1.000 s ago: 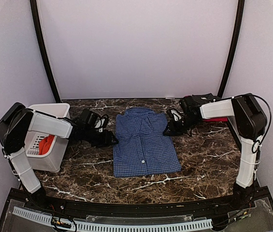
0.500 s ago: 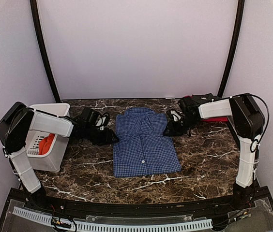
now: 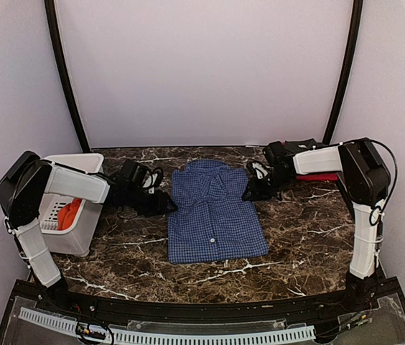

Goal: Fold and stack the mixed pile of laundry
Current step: Smooth out the 2/3-rectangle-folded shirt at the center of the board.

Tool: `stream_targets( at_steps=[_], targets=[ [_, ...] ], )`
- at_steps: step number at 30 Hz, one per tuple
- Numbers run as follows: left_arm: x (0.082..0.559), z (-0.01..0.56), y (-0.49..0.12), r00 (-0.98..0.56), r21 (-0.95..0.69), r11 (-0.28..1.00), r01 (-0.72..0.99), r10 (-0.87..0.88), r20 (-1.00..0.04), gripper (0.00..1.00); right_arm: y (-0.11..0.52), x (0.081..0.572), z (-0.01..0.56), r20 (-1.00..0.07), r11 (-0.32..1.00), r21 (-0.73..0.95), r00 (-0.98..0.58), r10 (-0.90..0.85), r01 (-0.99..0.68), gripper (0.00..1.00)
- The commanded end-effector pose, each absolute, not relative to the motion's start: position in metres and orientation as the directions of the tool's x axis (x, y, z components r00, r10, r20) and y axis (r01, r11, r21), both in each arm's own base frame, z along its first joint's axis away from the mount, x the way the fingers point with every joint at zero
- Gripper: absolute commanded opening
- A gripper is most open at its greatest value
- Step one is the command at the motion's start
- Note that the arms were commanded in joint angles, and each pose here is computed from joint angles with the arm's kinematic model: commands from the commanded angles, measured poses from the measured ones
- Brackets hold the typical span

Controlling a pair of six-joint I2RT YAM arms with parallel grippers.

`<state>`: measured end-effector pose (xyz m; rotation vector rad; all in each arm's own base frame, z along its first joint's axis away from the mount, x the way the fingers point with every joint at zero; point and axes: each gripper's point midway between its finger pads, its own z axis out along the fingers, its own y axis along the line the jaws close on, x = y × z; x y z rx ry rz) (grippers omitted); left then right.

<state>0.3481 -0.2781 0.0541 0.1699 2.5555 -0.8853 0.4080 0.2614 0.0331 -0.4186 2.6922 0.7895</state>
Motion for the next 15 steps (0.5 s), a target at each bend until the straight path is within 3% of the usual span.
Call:
stream_targets(
  at_steps=[1, 7, 15],
  targets=[
    [0.356, 0.066, -0.281, -0.885, -0.563, 0.779, 0.275, -0.025, -0.465, 0.52, 0.265, 0.407, 0.038, -0.366, 0.789, 0.488, -0.908, -0.203, -0.373, 0.22],
    [0.358, 0.074, -0.283, -0.873, -0.566, 0.770, 0.295, -0.023, -0.487, 0.46, 0.265, 0.405, 0.059, -0.405, 0.775, 0.497, -0.894, -0.190, -0.390, 0.00],
    [0.365, 0.075, -0.287, -0.866, -0.564, 0.766, 0.308, -0.021, -0.500, 0.33, 0.265, 0.407, 0.070, -0.432, 0.770, 0.497, -0.884, -0.180, -0.400, 0.00]
  ],
)
